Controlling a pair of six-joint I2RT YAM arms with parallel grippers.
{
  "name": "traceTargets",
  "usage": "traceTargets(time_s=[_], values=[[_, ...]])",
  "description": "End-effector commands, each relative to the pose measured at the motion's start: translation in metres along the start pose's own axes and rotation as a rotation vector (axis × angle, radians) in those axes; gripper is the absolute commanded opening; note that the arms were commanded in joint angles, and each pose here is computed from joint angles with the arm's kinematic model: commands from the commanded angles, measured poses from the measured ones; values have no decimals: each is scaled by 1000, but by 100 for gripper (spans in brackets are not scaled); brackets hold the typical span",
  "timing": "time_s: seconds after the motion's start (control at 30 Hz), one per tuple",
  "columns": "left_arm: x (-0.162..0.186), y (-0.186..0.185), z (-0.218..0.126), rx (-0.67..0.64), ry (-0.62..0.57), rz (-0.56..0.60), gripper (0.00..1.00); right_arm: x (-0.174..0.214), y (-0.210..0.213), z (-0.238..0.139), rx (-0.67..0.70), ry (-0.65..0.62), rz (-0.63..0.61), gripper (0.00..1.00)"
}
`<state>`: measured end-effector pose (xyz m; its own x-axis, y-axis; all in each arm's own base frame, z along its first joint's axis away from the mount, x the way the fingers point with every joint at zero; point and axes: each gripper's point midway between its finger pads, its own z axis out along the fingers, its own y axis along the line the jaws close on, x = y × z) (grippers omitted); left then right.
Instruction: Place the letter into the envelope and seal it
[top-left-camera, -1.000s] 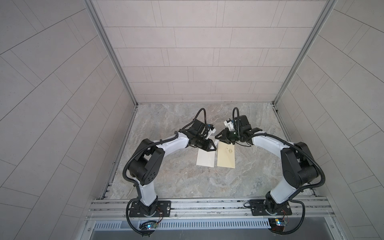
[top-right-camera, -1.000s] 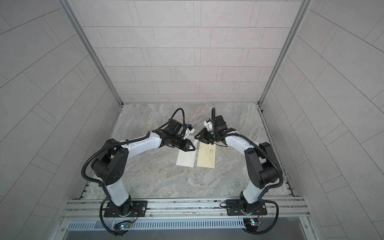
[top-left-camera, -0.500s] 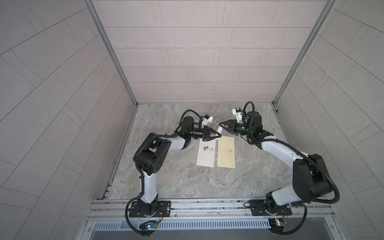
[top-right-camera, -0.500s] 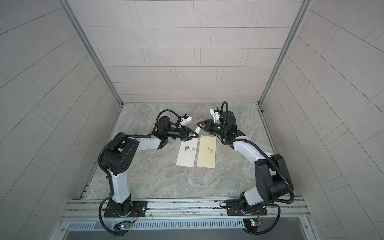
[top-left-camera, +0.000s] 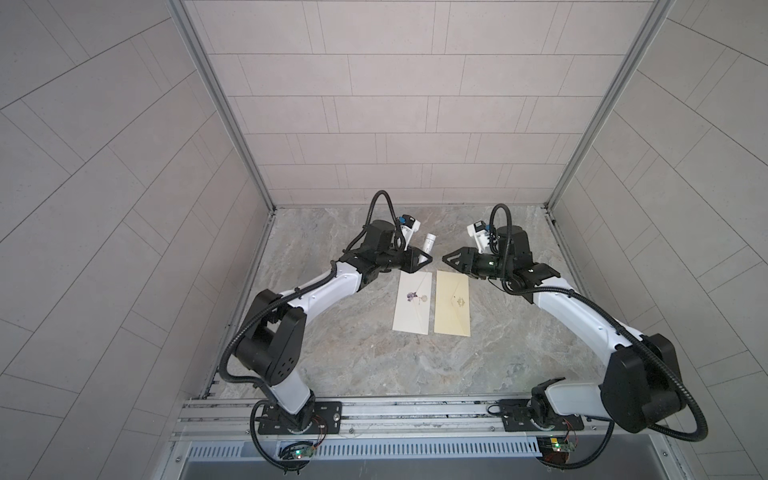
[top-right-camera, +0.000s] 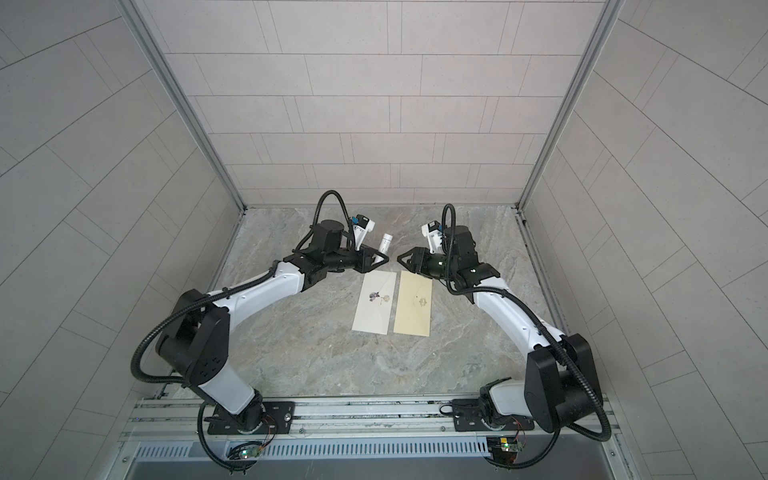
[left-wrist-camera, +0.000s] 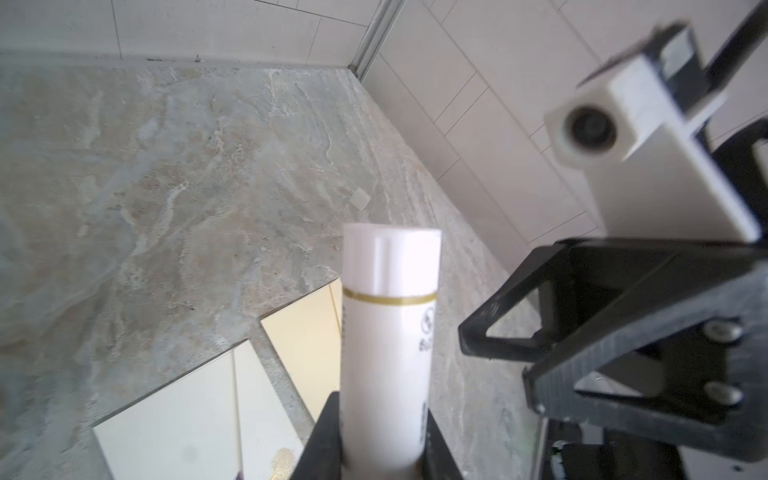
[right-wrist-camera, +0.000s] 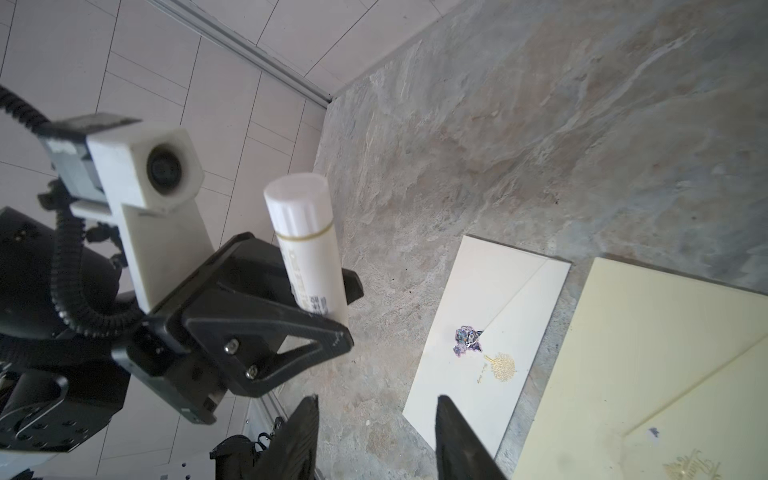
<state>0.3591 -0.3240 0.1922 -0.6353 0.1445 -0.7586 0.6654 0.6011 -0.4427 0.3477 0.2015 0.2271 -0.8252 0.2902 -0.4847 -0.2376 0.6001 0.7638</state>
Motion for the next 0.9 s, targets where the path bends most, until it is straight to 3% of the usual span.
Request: traceTargets(time_s=[0.0, 0.43, 0.7, 0.87], values=[[48, 27, -2, -176, 168, 165, 0, -10, 7, -7, 13, -42, -36, 48], [56, 1, 4, -130, 180, 224, 0, -2, 5, 29, 29, 50, -38, 47], [60, -5, 3, -130, 185, 242, 0, 5, -21, 47, 138, 89, -21, 46], [63, -7, 3, -128, 190, 247, 0, 13, -25, 57, 135, 118, -5, 43]])
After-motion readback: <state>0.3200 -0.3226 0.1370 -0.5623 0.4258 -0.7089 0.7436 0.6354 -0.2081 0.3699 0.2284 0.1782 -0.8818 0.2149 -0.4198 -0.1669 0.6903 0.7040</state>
